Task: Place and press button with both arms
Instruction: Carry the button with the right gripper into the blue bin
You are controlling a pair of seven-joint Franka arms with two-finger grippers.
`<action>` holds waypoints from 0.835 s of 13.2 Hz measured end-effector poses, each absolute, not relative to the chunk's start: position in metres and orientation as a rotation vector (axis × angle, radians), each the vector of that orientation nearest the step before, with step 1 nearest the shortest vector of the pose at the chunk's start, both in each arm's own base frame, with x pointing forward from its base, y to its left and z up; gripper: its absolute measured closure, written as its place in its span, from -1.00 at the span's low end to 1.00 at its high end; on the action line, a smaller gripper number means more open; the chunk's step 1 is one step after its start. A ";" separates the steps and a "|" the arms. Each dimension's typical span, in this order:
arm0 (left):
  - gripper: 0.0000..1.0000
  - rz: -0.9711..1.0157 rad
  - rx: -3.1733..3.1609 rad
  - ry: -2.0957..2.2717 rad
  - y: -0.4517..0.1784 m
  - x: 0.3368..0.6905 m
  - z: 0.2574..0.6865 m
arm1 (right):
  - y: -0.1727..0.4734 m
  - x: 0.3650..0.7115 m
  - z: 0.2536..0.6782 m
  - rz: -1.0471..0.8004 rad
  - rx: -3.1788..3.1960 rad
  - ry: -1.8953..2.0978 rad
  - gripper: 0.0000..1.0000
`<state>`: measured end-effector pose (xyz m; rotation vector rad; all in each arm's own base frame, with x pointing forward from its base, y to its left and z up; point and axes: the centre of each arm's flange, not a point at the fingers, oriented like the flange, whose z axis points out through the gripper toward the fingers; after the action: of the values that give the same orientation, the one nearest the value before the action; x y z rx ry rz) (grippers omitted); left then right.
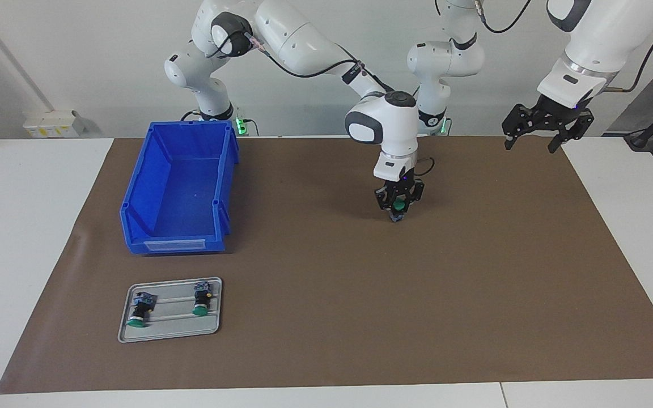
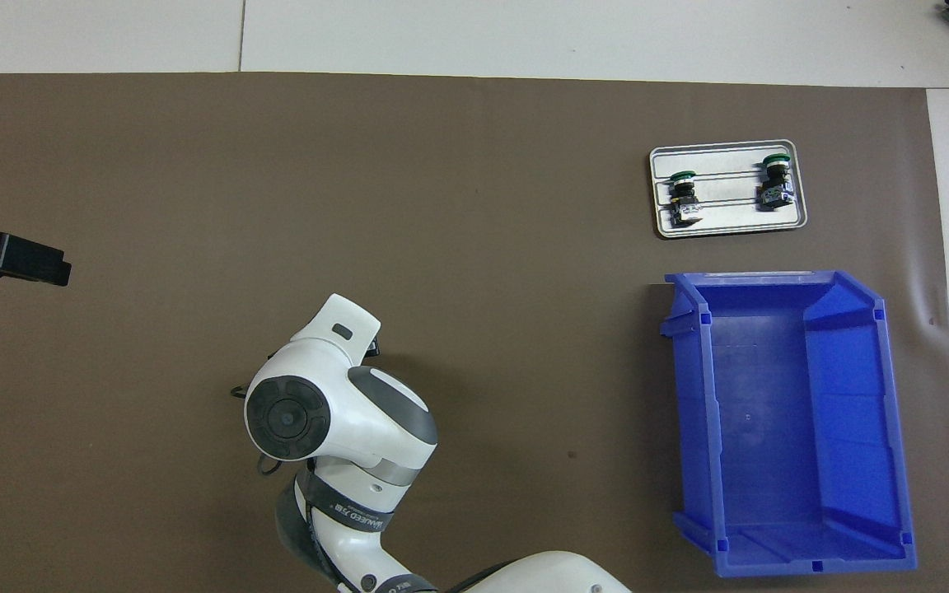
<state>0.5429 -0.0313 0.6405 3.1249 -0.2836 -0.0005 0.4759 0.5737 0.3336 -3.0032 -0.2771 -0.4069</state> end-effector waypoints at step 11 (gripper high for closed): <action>-1.00 -0.006 3.132 -0.219 -0.008 0.542 0.639 | 0.388 0.589 0.499 -0.502 -3.081 -0.097 0.29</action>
<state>0.5421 -0.0083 0.6395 3.1322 -0.2192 -0.0055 0.5888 0.3882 0.4991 -3.0813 -0.0967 -0.5017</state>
